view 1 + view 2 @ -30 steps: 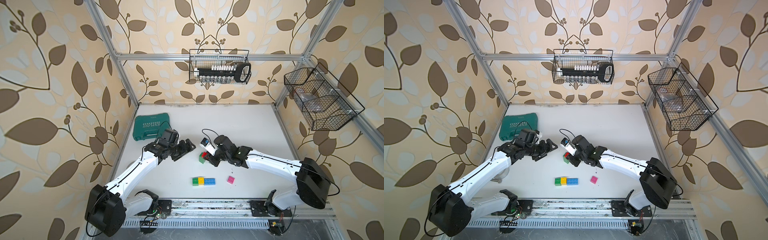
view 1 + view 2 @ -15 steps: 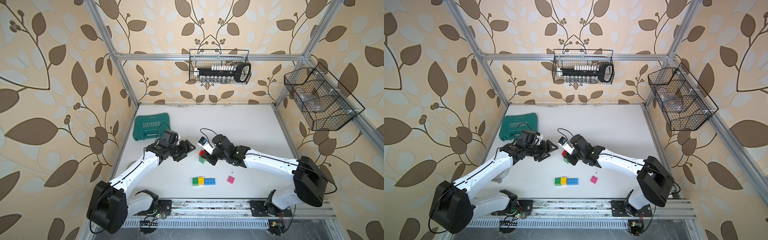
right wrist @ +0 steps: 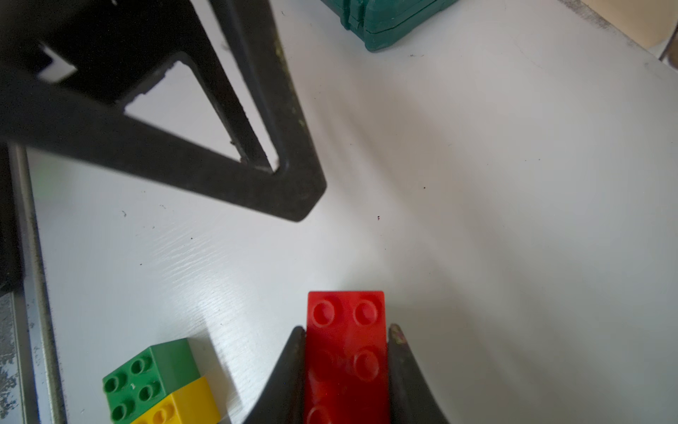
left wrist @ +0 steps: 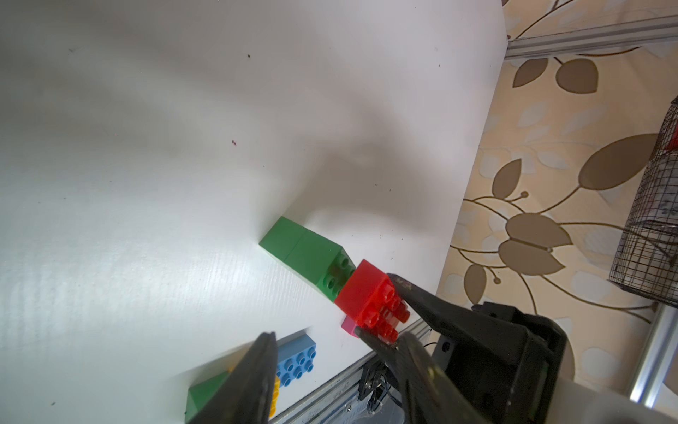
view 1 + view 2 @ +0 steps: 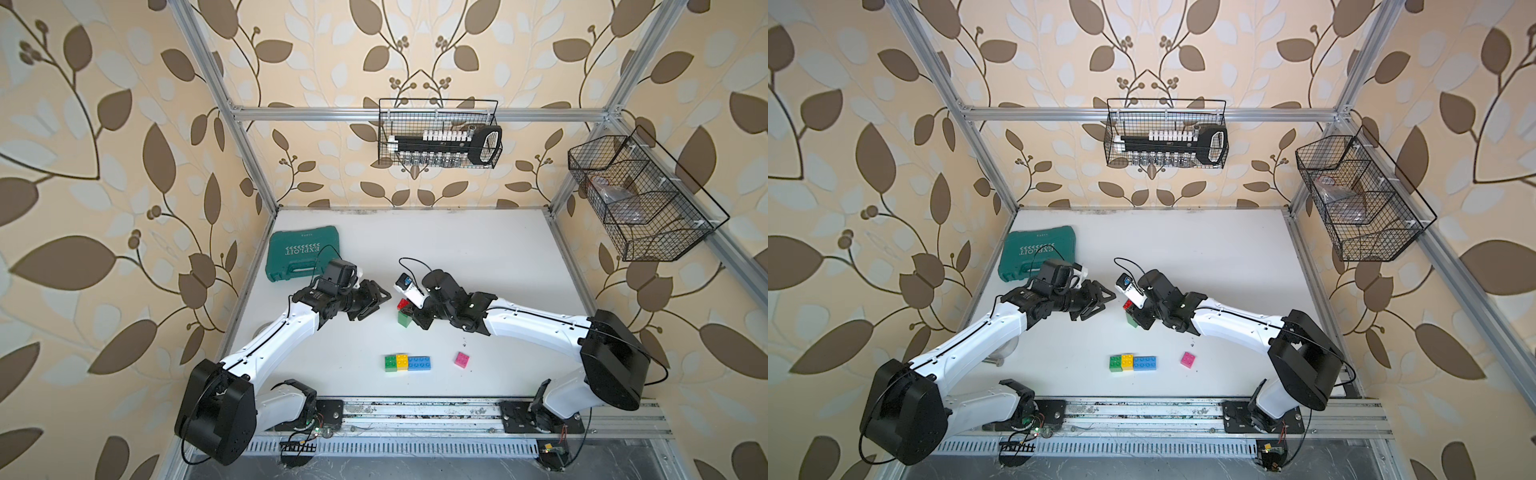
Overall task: Assemble the letter r with lego
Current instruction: Assemble the lego brick with the lego brick.
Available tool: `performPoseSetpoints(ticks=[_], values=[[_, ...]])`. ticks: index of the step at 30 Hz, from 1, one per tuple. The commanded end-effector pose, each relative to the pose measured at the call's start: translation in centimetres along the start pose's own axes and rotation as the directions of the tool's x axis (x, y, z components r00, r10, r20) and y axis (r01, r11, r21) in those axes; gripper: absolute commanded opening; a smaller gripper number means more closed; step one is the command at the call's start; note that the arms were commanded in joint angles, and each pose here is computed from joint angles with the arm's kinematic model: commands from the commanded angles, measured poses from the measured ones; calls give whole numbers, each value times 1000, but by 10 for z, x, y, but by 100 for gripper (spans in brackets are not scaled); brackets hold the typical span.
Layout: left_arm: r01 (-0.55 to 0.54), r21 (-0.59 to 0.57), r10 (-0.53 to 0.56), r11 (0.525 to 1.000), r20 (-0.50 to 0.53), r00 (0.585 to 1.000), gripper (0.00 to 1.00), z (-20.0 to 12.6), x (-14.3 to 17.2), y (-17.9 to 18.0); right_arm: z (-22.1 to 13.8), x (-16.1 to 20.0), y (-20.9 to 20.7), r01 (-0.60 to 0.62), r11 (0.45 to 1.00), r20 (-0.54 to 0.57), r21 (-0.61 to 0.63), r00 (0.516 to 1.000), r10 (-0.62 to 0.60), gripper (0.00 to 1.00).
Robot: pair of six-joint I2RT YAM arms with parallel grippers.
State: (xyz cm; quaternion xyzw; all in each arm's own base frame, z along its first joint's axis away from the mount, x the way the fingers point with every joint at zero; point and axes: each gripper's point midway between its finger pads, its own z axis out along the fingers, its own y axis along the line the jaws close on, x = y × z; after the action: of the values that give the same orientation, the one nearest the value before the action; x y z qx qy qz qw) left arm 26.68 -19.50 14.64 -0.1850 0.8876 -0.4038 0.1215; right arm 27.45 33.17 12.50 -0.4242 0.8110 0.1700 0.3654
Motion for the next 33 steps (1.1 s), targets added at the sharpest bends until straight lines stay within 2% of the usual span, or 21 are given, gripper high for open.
performPoseSetpoints(ticks=[1,12,15,22,33], values=[[7,12,-7,1000,-1,1000,52,2,-2,1,3,-6,-1,-9,1000,10,17,1000,9,0],[16,21,-16,1000,-5,1000,50,5,-5,-2,6,3,-3,-37,999,-18,33,999,38,0],[18,20,-18,1000,-4,1000,54,6,-5,-1,6,6,-3,-45,998,-26,40,999,46,0],[20,16,-20,1000,-7,1000,72,6,-4,-1,6,11,-3,-57,997,-37,50,998,59,0],[20,16,-19,1000,-10,1000,74,7,-4,1,5,20,1,-73,996,-54,50,996,76,0]])
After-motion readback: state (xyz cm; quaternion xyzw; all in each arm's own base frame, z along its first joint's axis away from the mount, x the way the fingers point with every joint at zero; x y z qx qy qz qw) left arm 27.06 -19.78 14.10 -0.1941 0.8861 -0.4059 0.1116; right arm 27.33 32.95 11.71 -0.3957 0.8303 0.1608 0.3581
